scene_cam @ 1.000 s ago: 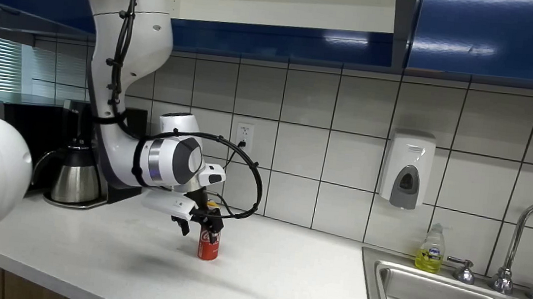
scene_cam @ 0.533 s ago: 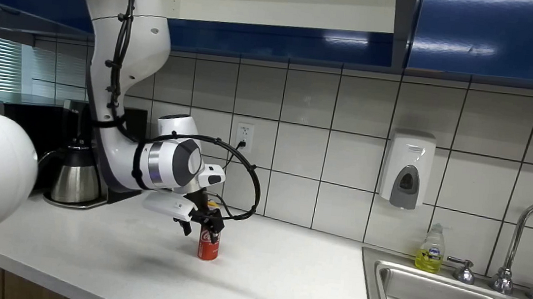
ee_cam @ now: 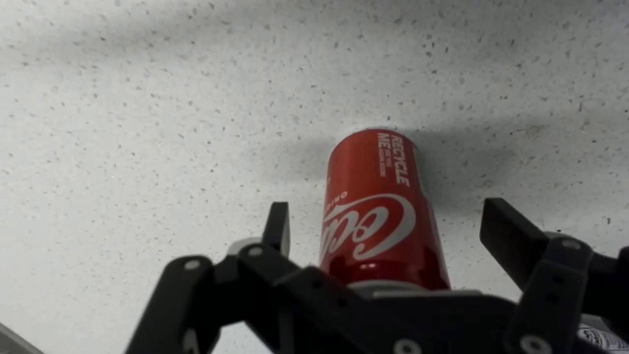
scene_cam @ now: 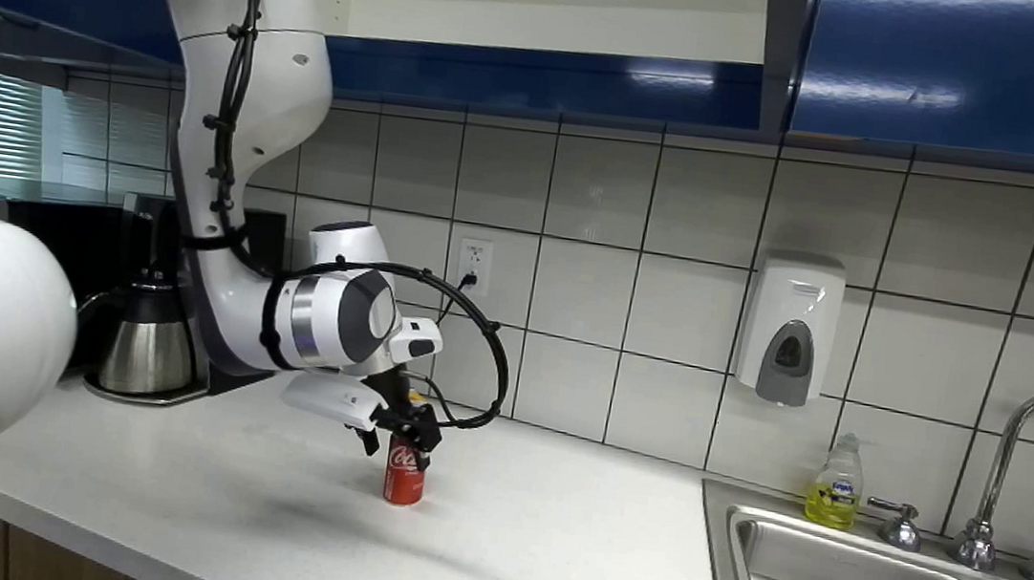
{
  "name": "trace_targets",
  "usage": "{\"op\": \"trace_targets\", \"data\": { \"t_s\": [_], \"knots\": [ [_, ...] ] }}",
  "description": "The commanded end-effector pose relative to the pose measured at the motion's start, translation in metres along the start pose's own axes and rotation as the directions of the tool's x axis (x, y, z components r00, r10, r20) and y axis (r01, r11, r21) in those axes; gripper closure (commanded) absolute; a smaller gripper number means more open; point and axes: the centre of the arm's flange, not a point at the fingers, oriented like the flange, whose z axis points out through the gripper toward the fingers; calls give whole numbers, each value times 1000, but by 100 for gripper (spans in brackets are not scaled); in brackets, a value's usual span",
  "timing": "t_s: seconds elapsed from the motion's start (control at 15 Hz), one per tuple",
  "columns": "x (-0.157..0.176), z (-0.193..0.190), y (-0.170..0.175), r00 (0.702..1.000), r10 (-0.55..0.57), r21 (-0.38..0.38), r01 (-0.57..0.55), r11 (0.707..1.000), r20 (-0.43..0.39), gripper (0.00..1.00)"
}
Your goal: Put the can in the top cabinet
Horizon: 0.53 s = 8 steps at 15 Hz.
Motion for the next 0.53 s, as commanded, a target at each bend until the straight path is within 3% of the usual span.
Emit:
{"op": "trace_targets", "data": {
  "t_s": [0.0, 0.47],
  "knots": [
    [0, 1, -1, 999, 25, -6, -25, 1000, -25, 0],
    [3, 1, 0, 998, 34, -14, -34, 999, -44, 0]
  ]
}}
